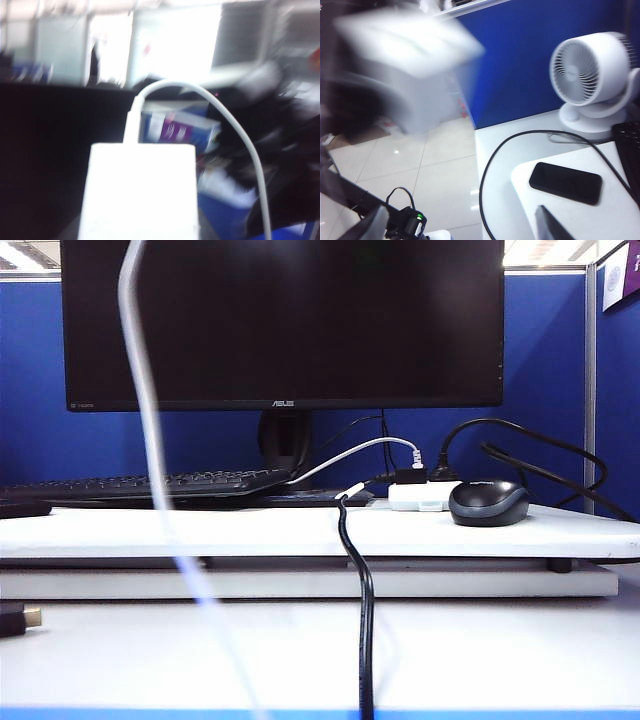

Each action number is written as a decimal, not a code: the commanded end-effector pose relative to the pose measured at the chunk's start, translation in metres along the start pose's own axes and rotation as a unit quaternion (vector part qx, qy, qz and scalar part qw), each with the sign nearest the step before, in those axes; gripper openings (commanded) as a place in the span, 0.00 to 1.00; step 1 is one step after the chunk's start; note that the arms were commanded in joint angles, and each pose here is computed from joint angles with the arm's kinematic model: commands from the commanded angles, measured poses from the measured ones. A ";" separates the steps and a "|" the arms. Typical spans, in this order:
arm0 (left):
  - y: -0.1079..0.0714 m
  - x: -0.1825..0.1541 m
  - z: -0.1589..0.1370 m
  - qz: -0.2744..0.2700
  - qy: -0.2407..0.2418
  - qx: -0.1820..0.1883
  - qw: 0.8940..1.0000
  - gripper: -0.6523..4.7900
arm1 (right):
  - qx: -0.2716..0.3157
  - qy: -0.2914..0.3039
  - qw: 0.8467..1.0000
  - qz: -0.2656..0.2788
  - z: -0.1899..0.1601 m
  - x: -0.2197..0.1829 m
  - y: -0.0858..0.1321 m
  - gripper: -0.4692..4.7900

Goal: Pick up the Type-C charging cable and the charging base, insert one end of the Type-C charger into the corresponding slot on the base, and finally place the plugged-in charger back on the table.

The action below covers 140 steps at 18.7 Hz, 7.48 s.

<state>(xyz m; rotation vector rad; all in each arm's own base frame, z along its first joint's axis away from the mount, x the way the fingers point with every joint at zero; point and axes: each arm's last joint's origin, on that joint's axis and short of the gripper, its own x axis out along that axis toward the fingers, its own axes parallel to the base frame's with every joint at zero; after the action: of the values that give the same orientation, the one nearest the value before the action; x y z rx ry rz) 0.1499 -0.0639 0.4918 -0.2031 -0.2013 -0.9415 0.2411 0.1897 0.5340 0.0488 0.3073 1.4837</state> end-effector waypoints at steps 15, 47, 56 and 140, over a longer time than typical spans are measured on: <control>0.100 0.071 -0.156 0.124 0.366 -0.130 0.913 0.11 | 0.002 0.088 0.977 -0.194 -0.017 -0.015 -0.003 0.67; 0.118 0.108 -0.297 0.126 0.580 -0.095 0.799 0.70 | 0.060 0.197 0.930 -0.303 -0.039 -0.020 -0.008 0.67; 0.100 0.101 -0.232 0.150 0.507 -0.069 0.846 0.49 | 0.066 0.202 0.931 -0.297 -0.040 -0.020 -0.007 0.67; -0.012 -0.136 -0.294 0.221 0.147 0.008 0.964 0.11 | -0.007 0.016 0.742 -0.670 -0.388 -0.064 0.079 0.18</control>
<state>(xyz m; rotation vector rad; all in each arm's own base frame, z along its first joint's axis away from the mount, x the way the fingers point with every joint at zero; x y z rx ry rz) 0.0859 -0.0414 0.1733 -0.0887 0.1391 -0.5178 0.0704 0.0733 0.1886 -0.2013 0.2569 0.0264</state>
